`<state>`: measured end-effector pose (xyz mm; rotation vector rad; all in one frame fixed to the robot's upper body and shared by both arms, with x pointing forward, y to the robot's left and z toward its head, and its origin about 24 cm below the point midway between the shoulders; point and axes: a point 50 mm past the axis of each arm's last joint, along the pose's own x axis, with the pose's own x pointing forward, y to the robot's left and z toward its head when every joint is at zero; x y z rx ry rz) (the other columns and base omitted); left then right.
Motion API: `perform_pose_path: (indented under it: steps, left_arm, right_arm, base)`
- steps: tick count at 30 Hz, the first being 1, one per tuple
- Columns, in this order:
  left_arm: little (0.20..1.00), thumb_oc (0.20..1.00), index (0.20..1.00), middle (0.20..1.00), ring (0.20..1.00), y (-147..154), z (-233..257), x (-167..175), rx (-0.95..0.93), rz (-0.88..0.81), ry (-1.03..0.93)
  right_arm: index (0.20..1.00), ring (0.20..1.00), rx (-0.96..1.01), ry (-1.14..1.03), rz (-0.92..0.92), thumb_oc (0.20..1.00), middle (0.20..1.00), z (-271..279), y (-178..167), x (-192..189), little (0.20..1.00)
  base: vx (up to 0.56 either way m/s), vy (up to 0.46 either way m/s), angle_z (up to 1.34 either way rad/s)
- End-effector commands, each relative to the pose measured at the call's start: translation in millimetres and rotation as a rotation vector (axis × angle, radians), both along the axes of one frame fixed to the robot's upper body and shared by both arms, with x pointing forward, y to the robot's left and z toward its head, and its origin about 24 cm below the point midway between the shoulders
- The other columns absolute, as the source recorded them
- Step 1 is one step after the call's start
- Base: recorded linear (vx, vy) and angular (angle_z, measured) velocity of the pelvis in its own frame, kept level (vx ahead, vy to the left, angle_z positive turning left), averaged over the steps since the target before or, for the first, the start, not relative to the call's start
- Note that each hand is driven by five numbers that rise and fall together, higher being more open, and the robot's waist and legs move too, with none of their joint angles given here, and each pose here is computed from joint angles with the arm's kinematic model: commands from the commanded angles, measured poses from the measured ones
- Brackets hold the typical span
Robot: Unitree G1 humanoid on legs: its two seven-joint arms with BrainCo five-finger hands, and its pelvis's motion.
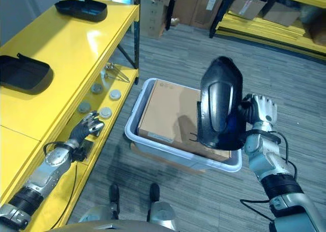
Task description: Move parts from the plastic box to the shelf.
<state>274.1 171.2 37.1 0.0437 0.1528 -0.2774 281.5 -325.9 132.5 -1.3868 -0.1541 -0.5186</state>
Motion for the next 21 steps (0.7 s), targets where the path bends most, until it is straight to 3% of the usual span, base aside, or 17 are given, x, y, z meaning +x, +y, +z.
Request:
perform_pose_path:
  steps: [1,3,4,8,13,14,21]
  left_arm:
    - [1.0,1.0,1.0,1.0,1.0,-25.0,14.2,10.2,-0.094,-0.135,-0.018]
    - [1.0,1.0,1.0,1.0,1.0,-40.8,29.4,13.5,-0.104,-0.205,-0.084]
    - [1.0,1.0,1.0,1.0,1.0,-63.4,48.8,18.3,-0.103,-0.288,-0.144]
    - [1.0,1.0,1.0,1.0,1.0,-82.3,62.0,20.6,-0.112,-0.359,-0.174]
    - [1.0,1.0,1.0,1.0,1.0,-92.2,67.9,22.1,-0.125,-0.39,-0.186]
    - [1.0,1.0,1.0,1.0,1.0,-106.2,80.6,25.0,-0.096,-0.432,-0.244]
    - [1.0,1.0,1.0,1.0,1.0,-112.2,99.8,28.1,-0.053,-0.444,-0.338]
  right_arm:
    - [0.2,0.2,-0.184,-0.221,0.118,0.2,0.2,55.4,11.4,4.6,0.2]
    - [0.2,0.2,-0.207,-0.281,0.168,0.2,0.2,67.5,21.1,5.5,0.2]
    - [0.2,0.2,-0.222,-0.348,0.218,0.2,0.2,82.4,33.2,10.0,0.2]
    - [0.2,0.2,-0.212,-0.408,0.273,0.2,0.2,94.2,47.8,15.7,0.2]
    - [0.2,0.2,-0.199,-0.434,0.311,0.2,0.2,100.6,57.5,18.8,0.2]
    - [0.2,0.2,-0.184,-0.492,0.408,0.2,0.2,111.3,81.9,21.6,0.2]
    - [0.2,0.2,-0.169,-0.51,0.512,0.2,0.2,117.7,109.2,24.0,0.2]
  base:
    - [-0.03,-0.035,-0.01]
    - [-0.04,-0.021,0.01]
    - [-0.03,-0.014,0.02]
    - [-0.01,-0.001,-0.02]
    - [0.0,0.007,-0.01]
    - [0.01,0.036,-0.01]
    - [0.01,0.019,-0.05]
